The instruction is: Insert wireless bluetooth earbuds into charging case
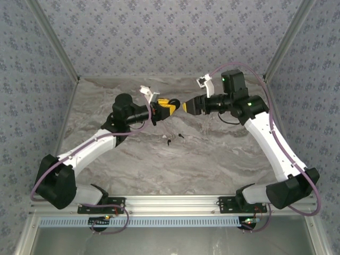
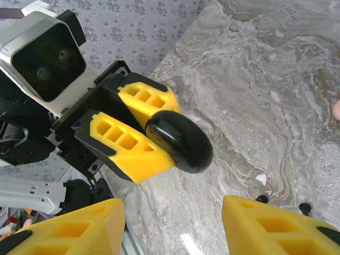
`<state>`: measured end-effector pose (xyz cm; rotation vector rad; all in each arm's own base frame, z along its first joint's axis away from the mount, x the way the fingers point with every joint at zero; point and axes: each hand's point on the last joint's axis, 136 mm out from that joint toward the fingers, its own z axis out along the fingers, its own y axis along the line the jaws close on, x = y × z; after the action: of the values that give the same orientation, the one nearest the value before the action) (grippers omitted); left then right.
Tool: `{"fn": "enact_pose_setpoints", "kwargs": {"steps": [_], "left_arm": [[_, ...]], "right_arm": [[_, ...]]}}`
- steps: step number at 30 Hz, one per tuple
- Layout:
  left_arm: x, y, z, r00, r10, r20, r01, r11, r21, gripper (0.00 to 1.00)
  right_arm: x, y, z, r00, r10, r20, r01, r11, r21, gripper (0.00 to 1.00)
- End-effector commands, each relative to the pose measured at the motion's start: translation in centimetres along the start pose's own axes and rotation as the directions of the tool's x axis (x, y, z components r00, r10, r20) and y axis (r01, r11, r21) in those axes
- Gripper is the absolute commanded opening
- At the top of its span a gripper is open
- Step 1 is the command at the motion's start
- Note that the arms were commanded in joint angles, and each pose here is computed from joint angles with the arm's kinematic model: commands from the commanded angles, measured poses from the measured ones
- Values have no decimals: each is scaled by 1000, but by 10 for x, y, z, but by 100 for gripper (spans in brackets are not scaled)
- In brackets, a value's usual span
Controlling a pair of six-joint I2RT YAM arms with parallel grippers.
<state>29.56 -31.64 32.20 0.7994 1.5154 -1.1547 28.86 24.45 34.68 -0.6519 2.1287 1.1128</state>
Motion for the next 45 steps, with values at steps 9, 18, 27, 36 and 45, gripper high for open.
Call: {"fn": "enact_pose_setpoints", "kwargs": {"steps": [9,18,27,36,45], "left_arm": [[-26,-38,-3,987,135,85,-144,983,115,20],[-26,-49,-2,985,154,75,-164,975,151,19],[-20,-58,-1,979,198,51,-204,964,169,19],[-19,-57,-1,973,228,36,-231,961,151,18],[-12,-55,-1,954,299,19,-299,946,129,17]], "right_arm": [[-1,1,6,999,-32,-29,32,999,9,54],[-2,-6,9,999,-22,-29,23,999,41,55],[-5,-27,6,1000,24,-11,-23,990,141,56],[-4,-35,3,999,54,-5,-53,984,170,56],[-2,-42,-3,997,82,2,-81,976,200,57]]}}
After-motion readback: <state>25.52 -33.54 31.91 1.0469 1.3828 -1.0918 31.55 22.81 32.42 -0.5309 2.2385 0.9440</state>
